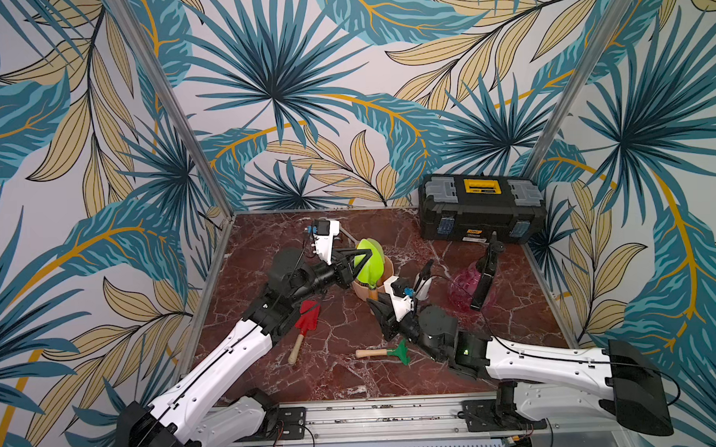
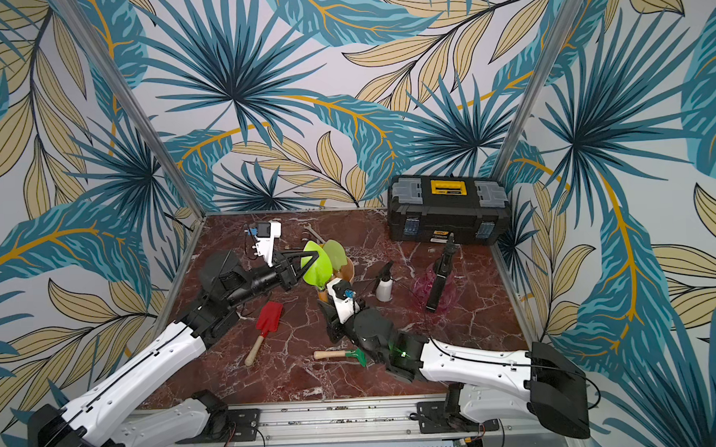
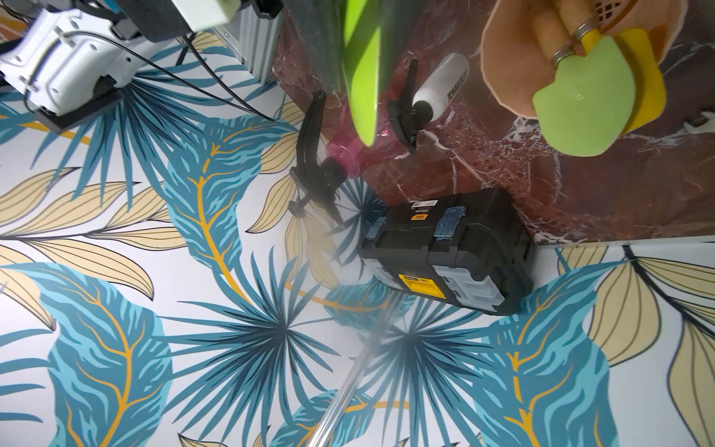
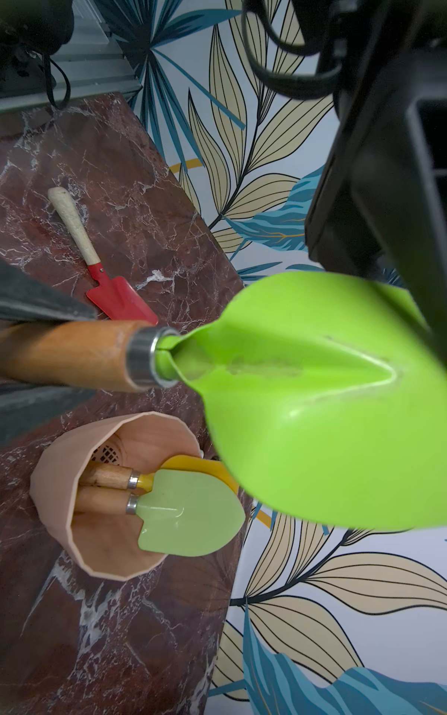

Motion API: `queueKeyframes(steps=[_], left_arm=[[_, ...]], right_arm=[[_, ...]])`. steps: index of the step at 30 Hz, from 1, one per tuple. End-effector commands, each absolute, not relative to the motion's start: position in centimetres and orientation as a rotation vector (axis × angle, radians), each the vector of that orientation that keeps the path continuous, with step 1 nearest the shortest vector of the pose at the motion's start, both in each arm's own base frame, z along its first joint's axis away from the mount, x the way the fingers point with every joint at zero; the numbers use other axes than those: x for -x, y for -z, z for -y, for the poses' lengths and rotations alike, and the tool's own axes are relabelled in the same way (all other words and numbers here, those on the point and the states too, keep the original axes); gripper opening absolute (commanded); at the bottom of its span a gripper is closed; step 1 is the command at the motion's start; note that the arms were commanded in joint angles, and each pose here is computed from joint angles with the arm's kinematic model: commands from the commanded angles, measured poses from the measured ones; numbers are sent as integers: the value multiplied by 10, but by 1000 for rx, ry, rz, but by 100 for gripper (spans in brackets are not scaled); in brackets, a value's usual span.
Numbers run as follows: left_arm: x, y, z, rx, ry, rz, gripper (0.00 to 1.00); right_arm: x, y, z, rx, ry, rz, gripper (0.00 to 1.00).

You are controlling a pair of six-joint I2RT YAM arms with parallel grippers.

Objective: Organize the gardening tools
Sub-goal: Pick up the gardening tool from the center of the board, then place the gardening tool in the container.

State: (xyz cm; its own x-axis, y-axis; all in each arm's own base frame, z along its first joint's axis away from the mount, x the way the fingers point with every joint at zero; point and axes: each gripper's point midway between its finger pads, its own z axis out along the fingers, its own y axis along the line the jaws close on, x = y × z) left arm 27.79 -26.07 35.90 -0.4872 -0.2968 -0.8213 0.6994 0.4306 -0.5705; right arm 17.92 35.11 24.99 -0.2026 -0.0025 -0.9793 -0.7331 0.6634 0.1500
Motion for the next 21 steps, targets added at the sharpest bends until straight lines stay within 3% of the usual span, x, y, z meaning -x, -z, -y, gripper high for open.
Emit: queueKeyframes(steps=[1, 4, 8, 10, 17, 21], left_arm=[[-280, -376, 262, -378, 1279, -1625, 13], [-281, -377, 263, -389, 1297, -1609, 1], [-282, -382, 261, -405, 1276, -1561, 0], [-283, -387, 259, -411, 1249, -1528, 0], [-300, -392, 252, -429, 1078, -1460, 0], [-317, -388, 248, -385, 1008, -1450, 0]], right_arm=[[-184, -250, -348, 585, -715, -1634, 13], [-185, -248, -347, 585, -702, -1642, 14], [-187, -246, -343, 577, -681, -1660, 21], [-188, -246, -341, 571, -674, -1678, 28], [-188, -236, -323, 552, -621, -1814, 73], [-188, -238, -309, 513, -604, -1859, 78]])
